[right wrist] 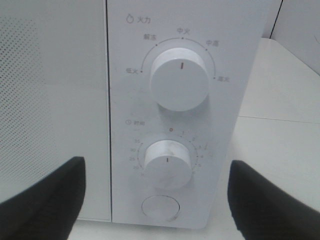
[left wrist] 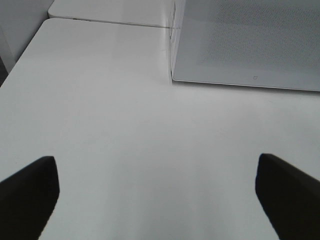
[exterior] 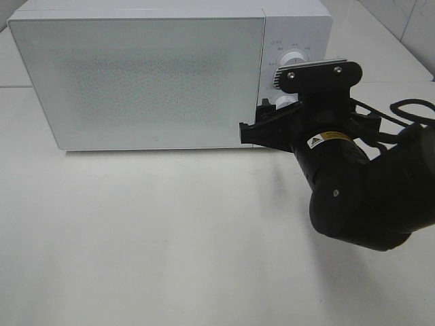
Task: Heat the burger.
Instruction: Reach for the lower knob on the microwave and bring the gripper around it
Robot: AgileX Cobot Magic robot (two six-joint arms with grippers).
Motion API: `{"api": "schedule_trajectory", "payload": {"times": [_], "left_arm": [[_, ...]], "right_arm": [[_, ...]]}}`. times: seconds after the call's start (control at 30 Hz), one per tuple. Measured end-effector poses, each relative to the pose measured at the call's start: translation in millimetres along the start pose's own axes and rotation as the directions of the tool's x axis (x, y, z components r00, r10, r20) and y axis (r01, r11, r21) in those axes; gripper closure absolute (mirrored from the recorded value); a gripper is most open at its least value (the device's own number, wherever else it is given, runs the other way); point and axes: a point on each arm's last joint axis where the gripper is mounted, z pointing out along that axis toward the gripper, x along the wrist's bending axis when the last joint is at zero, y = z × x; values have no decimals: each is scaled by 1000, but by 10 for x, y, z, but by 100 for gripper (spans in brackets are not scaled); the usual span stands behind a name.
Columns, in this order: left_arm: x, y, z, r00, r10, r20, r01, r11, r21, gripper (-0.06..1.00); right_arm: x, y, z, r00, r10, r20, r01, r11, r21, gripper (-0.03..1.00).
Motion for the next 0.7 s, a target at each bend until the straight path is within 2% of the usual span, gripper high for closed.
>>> {"api": "schedule_trajectory", "payload": {"times": [0.27,0.7], "left_arm": [[0,0,0,1000,-5,0,5,1000,0,-4],[0,0,0,1000,-5,0,5,1000,0,-4]], "right_arm": [[43,-77,229,1000,-11,-11,11,1000,27,21],[1,-137,573,999,35,12,-35,998,43,21]]}}
